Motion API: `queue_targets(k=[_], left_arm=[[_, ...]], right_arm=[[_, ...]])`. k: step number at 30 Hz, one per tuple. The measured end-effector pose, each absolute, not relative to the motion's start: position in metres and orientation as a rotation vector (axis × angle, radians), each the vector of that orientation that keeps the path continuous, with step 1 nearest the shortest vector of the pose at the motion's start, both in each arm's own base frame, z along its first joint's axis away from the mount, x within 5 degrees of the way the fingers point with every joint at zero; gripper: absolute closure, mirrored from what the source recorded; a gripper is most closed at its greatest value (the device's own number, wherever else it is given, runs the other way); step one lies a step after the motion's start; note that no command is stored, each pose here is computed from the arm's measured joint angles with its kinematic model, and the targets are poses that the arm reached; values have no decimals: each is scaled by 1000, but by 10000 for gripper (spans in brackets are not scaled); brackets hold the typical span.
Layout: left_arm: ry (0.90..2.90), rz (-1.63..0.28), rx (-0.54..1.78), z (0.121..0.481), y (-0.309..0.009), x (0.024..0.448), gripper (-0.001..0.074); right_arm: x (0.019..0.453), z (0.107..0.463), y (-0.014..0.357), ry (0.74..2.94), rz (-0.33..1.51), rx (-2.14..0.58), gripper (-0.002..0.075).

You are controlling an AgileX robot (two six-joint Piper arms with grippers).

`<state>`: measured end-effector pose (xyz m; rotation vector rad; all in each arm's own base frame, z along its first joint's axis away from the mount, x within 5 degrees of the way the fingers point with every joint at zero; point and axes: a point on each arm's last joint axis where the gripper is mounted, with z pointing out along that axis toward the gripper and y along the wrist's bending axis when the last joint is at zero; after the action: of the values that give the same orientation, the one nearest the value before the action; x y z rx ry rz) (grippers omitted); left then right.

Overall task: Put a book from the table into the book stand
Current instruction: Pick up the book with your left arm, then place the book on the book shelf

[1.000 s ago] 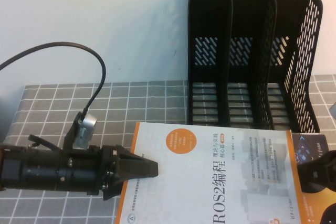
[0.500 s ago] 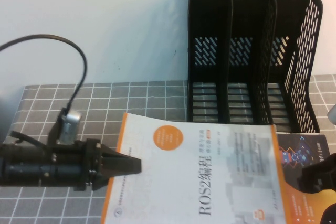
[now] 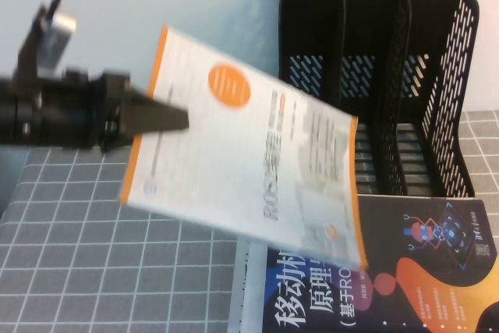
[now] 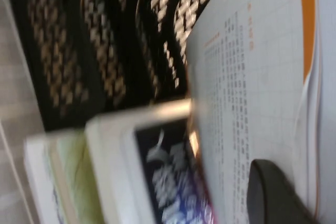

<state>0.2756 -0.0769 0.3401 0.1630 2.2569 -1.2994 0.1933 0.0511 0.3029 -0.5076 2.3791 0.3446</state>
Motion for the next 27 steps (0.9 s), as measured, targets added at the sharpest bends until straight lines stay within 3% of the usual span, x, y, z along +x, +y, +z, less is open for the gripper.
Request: queue_targets(k=[7, 13, 22, 27], left_arm=[[2082, -1075, 267, 427, -105, 294, 631], [2019, -1057, 265, 470, -119, 312, 631], [2182, -852, 152, 467, -114, 351, 632], [2244, -867, 101, 453, -117, 364, 632]], right_arm=[[193, 303, 51, 2387, 352, -486, 729], [193, 303, 51, 2387, 349, -492, 729], [194, 303, 51, 2372, 340, -489, 729], [196, 304, 50, 2351, 320, -500, 729]])
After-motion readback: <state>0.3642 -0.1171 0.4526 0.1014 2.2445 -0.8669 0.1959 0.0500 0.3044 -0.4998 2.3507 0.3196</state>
